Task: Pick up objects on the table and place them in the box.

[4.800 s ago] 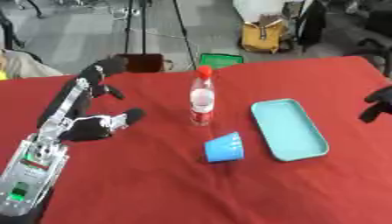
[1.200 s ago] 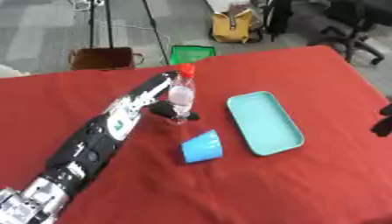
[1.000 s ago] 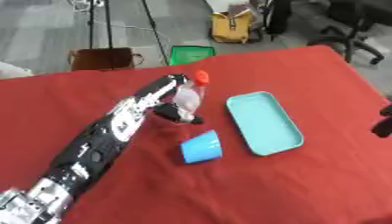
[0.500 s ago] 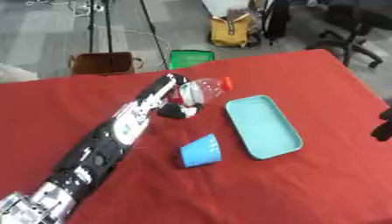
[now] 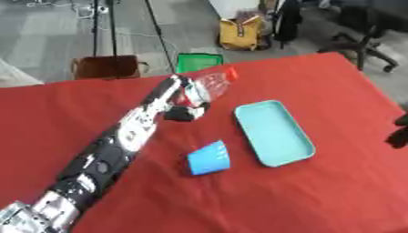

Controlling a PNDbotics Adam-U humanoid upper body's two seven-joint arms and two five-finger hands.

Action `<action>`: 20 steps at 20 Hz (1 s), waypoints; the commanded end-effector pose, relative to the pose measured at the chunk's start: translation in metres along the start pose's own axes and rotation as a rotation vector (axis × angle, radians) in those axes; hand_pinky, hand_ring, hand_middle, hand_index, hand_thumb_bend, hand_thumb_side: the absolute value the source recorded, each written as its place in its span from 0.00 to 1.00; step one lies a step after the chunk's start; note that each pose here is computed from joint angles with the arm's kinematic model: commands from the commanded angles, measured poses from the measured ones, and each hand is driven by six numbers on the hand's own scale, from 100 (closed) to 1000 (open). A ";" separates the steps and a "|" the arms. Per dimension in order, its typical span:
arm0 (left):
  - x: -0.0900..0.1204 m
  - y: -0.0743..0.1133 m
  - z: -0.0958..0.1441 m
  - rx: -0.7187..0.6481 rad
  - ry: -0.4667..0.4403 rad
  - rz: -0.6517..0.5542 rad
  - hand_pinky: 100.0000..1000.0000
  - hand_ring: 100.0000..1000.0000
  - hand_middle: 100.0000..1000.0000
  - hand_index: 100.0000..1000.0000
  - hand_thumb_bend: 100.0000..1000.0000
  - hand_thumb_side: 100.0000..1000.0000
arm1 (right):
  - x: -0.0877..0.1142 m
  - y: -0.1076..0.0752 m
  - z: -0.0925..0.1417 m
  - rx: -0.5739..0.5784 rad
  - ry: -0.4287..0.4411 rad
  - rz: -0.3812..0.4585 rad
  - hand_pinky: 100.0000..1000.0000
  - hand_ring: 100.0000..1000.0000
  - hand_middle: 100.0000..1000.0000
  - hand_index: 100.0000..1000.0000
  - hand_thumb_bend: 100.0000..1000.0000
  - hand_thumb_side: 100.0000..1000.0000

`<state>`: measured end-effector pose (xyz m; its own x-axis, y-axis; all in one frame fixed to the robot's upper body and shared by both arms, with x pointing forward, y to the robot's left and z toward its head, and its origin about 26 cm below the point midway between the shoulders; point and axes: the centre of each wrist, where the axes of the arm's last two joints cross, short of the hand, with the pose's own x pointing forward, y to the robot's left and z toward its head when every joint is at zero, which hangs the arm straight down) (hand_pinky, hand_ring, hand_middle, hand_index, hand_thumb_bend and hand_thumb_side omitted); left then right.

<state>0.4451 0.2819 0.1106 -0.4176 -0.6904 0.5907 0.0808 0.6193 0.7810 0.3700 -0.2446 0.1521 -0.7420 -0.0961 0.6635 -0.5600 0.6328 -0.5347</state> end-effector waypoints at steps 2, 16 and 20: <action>0.023 0.010 -0.013 -0.050 -0.131 0.012 0.49 0.71 0.47 0.55 0.00 0.27 | 0.006 -0.003 -0.007 0.160 -0.131 0.122 0.57 0.51 0.65 0.74 0.09 0.43; 0.037 0.026 -0.024 -0.268 -0.262 -0.127 0.58 0.75 0.53 0.63 0.04 0.20 | 0.013 0.005 -0.025 0.170 -0.189 0.088 0.57 0.50 0.65 0.74 0.09 0.43; 0.046 0.042 -0.026 -0.308 -0.288 -0.224 0.63 0.74 0.54 0.65 0.17 0.13 | 0.016 0.007 -0.030 0.177 -0.196 0.082 0.57 0.50 0.65 0.74 0.09 0.43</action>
<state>0.4517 0.2595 0.1526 -0.6647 -0.6216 0.4146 0.2562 0.3315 0.9080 0.3666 -0.2211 0.1622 -0.7424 -0.1777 0.6460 -0.6035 0.5961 -0.5296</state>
